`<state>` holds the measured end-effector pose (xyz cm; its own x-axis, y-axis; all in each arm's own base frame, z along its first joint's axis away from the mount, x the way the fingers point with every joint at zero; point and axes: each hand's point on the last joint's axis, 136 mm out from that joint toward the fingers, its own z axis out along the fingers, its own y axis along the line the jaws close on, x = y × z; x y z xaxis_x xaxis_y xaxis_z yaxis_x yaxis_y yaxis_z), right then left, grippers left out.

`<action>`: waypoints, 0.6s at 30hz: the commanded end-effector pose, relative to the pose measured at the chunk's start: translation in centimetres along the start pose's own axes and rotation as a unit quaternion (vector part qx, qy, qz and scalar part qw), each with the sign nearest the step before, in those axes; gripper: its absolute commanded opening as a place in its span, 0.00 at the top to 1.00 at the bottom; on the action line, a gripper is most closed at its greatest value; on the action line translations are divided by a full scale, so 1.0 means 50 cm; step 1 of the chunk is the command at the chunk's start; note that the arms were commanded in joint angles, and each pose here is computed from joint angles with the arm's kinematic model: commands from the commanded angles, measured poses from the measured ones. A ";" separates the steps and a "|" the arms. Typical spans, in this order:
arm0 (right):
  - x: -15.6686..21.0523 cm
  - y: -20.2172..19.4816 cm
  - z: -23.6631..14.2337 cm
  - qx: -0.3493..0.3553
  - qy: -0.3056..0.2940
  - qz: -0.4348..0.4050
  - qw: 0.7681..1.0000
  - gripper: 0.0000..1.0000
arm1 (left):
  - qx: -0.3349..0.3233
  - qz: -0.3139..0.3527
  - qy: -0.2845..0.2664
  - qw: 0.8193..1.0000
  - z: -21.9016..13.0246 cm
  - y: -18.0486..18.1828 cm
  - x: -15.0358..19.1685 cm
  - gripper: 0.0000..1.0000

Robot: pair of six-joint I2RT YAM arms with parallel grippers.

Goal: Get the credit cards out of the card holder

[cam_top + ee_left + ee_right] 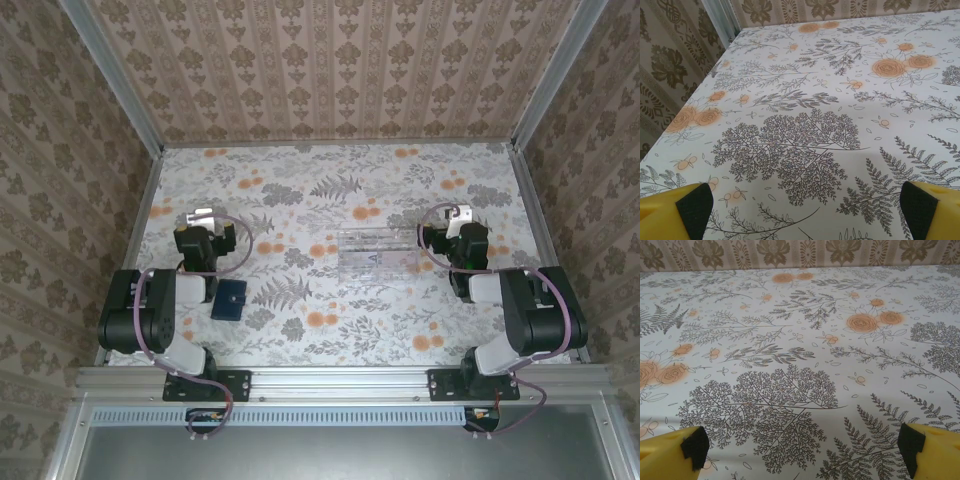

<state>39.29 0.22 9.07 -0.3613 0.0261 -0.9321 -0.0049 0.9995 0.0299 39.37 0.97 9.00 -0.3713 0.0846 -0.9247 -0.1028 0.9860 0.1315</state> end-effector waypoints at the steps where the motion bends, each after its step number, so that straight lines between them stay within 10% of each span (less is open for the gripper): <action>1: -0.019 -0.010 0.009 0.023 -0.008 0.000 1.000 0.00 | 0.024 0.008 -0.015 1.000 0.001 -0.011 -0.015 0.00; 18: -0.019 -0.011 0.009 0.024 -0.007 0.000 1.000 0.00 | 0.033 0.002 -0.012 0.999 0.003 -0.010 -0.014 0.00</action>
<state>39.29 -0.25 9.06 -0.3609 0.0253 -0.9322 0.0230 0.9996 0.0182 39.47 0.51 8.93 -0.3691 0.0800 -0.9260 -0.0613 0.9920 0.1102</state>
